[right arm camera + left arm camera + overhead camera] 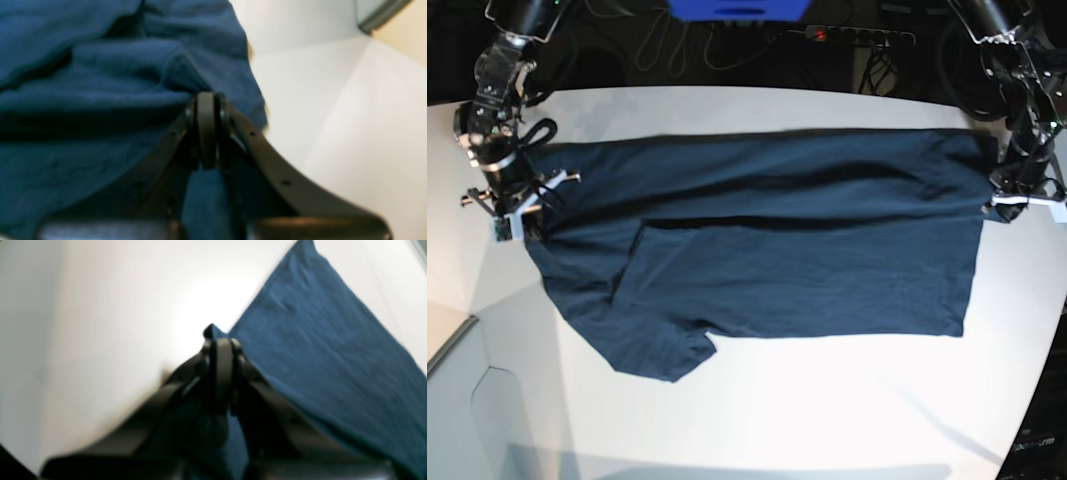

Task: Layout the t-shirt on the table in an organized manner, then fold the t-shirt properly
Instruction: 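Hold the shirt edge with both grippers and pull it taut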

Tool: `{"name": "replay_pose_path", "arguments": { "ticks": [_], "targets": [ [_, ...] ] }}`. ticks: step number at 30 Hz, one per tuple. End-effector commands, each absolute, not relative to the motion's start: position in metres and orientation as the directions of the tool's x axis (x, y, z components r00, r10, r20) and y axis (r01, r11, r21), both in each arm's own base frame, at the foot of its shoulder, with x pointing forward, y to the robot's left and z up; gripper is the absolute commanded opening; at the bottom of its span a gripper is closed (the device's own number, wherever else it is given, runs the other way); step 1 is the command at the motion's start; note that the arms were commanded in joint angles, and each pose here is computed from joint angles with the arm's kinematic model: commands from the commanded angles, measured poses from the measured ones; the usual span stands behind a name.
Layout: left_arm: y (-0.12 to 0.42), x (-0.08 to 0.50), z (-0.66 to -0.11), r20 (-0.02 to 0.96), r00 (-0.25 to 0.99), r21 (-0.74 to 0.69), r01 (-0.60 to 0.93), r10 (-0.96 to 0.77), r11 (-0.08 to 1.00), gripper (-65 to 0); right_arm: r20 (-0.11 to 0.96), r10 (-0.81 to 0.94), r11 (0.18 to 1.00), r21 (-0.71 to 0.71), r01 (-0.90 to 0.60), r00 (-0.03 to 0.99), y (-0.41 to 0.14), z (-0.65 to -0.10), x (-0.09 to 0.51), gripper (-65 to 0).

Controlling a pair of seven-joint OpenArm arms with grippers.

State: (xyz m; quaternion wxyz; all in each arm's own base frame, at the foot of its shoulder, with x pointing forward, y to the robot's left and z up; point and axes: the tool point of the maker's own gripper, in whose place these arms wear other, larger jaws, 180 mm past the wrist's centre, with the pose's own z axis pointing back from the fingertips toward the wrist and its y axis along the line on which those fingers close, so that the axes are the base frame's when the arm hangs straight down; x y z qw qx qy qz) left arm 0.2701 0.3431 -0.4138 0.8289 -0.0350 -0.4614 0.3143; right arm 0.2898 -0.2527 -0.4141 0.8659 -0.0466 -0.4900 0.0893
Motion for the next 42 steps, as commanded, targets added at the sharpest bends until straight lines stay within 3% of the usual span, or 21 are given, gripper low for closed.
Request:
{"name": "replay_pose_path", "arguments": {
  "ticks": [1,10,31,42],
  "targets": [
    [0.354,0.276,-0.398,0.778,0.341,-0.339,-0.479,0.527,0.810,-64.8,0.863,0.214,0.977,-0.195,-0.088,0.457,-0.261,-0.398,0.293,-65.0],
    [0.354,0.270,-0.402,0.774,0.353,-0.330,-0.484,0.526,0.810,-64.8,0.863,0.186,0.983,-0.164,-0.088,0.469,-0.258,-0.398,0.256,-65.0],
    [0.355,0.278,-0.395,0.782,0.337,-0.339,-0.477,0.525,0.811,-64.8,0.837,0.194,0.981,-0.168,-0.096,0.511,-0.260,-0.408,0.235,-65.0],
    [0.357,0.278,-0.394,0.783,0.336,-0.338,-0.476,0.523,0.812,-64.8,0.862,0.219,0.976,-0.197,-0.096,0.457,-0.259,-0.387,0.248,-65.0]
  ]
}}
